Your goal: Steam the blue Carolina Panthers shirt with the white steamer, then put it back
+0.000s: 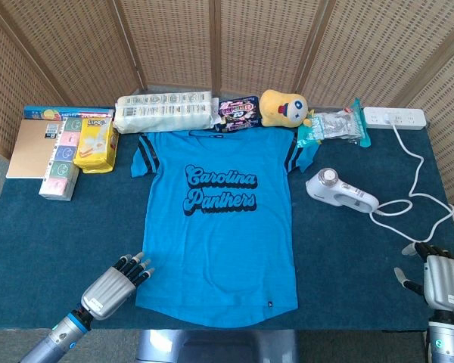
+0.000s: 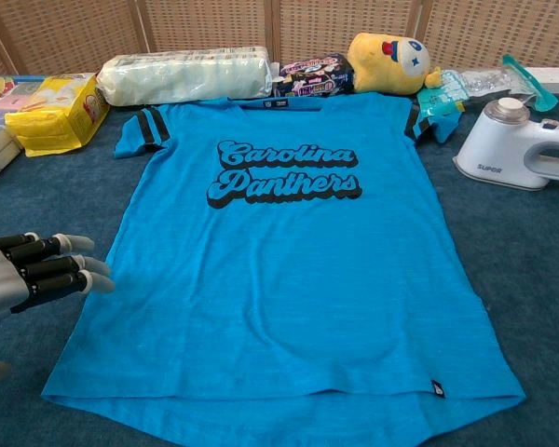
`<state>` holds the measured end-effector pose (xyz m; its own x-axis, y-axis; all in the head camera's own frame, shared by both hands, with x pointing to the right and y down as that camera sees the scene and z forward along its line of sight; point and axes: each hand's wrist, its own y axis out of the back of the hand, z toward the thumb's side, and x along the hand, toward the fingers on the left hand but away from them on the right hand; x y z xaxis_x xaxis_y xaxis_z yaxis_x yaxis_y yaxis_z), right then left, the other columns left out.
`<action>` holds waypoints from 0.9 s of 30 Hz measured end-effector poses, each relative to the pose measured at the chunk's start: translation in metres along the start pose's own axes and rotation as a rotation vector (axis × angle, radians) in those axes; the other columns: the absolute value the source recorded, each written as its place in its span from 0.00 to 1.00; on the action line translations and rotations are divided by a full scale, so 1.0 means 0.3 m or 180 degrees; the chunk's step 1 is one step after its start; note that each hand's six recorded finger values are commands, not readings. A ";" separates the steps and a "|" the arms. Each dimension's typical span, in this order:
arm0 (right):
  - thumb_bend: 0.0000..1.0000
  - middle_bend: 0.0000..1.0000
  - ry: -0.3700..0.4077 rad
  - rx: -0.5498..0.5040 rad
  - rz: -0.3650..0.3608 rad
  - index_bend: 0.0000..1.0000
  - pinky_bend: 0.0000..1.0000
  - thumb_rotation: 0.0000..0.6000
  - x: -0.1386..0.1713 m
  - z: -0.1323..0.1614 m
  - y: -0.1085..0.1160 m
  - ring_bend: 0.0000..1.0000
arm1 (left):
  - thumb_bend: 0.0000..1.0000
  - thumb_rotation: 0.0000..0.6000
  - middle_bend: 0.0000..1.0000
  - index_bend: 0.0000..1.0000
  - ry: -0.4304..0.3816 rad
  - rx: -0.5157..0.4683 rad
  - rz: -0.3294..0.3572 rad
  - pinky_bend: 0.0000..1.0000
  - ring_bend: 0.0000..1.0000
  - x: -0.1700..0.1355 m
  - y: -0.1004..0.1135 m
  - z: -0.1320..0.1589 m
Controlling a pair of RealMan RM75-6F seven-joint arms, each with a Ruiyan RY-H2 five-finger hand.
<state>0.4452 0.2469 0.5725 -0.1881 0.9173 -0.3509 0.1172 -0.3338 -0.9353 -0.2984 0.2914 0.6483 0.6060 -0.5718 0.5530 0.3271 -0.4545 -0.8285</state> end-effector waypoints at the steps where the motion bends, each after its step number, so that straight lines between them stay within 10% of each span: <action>1: 0.26 0.46 -0.0005 -0.0003 -0.0007 0.46 0.43 1.00 0.001 -0.002 0.002 0.44 | 0.09 1.00 0.17 0.15 -0.0009 0.0003 0.0001 0.21 0.08 0.002 -0.004 0.004; 27: 0.26 0.46 -0.0140 -0.0021 -0.0092 0.46 0.43 1.00 0.026 -0.059 0.034 0.44 | 0.13 1.00 0.17 0.15 -0.0176 -0.0112 0.0137 0.22 0.08 0.102 -0.016 0.093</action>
<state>0.4623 0.2544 0.5609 -0.2343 0.9160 -0.3256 0.1176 -0.3057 -0.9448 -0.2611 0.2951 0.6668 0.6583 -0.5533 0.5104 0.2748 -0.4546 -0.8473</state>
